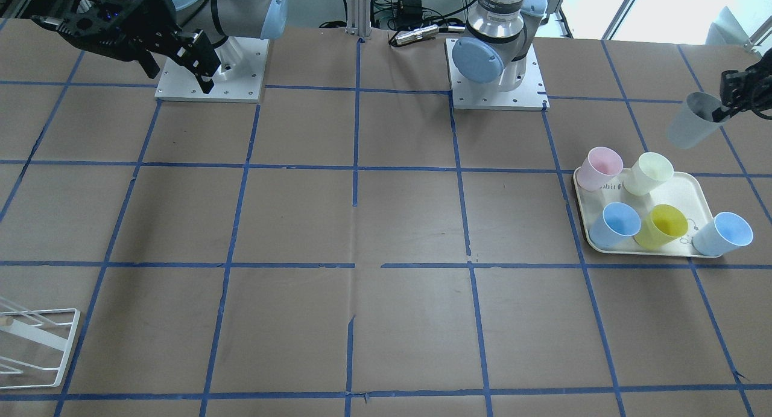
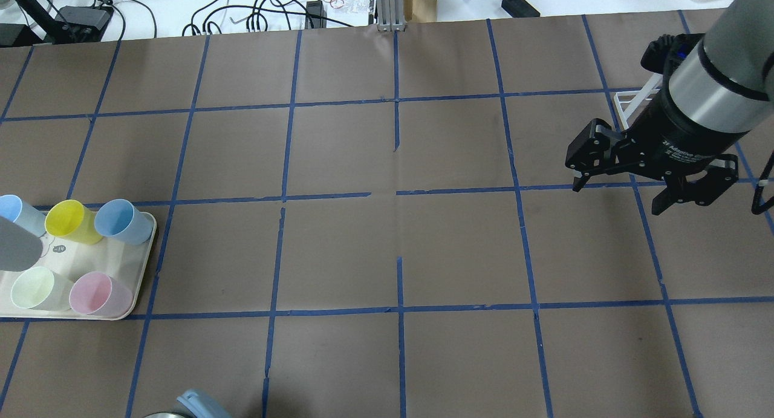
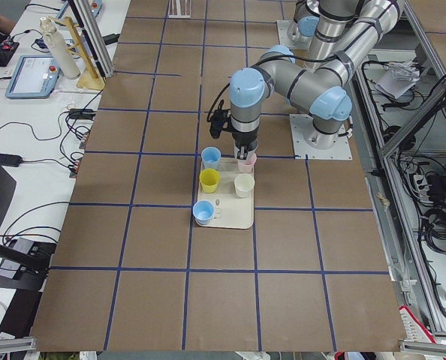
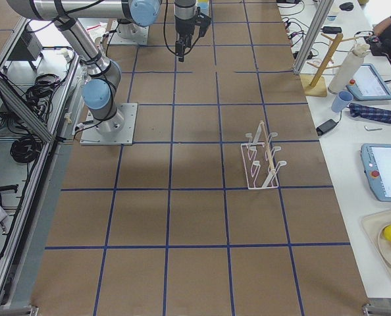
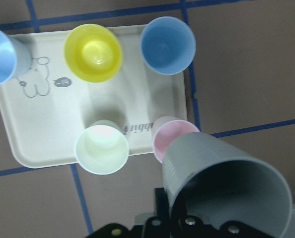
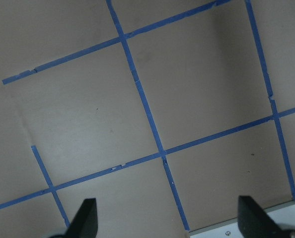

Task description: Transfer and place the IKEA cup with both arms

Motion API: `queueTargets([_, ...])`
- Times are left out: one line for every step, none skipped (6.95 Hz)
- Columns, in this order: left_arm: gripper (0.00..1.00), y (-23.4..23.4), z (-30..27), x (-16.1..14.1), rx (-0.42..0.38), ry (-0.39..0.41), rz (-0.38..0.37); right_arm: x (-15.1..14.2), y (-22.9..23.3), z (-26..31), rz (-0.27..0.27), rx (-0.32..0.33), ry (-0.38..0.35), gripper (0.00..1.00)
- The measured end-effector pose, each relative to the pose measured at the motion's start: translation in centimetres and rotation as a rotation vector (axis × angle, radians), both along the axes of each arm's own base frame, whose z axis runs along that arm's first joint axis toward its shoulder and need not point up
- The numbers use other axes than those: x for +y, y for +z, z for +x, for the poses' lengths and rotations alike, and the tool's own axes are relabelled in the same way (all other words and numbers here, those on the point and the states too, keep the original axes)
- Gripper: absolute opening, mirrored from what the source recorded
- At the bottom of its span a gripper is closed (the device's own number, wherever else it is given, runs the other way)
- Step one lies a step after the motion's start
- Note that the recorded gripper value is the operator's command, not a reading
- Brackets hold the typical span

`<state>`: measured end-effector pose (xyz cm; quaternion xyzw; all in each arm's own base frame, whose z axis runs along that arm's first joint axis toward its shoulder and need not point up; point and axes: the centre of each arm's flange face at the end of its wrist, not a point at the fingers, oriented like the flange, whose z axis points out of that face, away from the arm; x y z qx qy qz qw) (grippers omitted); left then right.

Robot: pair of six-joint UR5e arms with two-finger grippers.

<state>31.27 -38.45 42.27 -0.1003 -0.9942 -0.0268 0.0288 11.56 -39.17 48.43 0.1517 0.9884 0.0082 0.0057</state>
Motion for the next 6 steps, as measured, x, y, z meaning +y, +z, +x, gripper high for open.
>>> queueTargets([0.00,-2.2,3.6,0.4,-0.003,-0.034,-0.007,0.1,0.0,0.7,-0.009,0.004,0.019,1.00])
queueTargets([0.00,-4.8,6.5,0.7,0.007,-0.059,-0.007,0.4,0.1,1.0,-0.015,0.003,0.027,1.00])
queueTargets([0.00,-7.1,8.7,0.7,0.017,-0.076,-0.009,0.4,0.1,1.1,-0.016,0.001,0.029,1.00])
queueTargets([0.00,-9.1,10.6,0.4,0.022,-0.091,-0.011,0.3,-0.1,1.1,-0.014,0.000,0.030,1.00])
queueTargets([0.00,-10.9,12.1,0.3,0.031,-0.102,-0.011,0.0,-0.4,1.1,-0.015,0.000,0.030,1.00])
queueTargets([0.00,-12.5,13.1,0.2,0.046,-0.101,-0.006,-0.3,-0.6,1.1,-0.020,0.000,0.037,1.00])
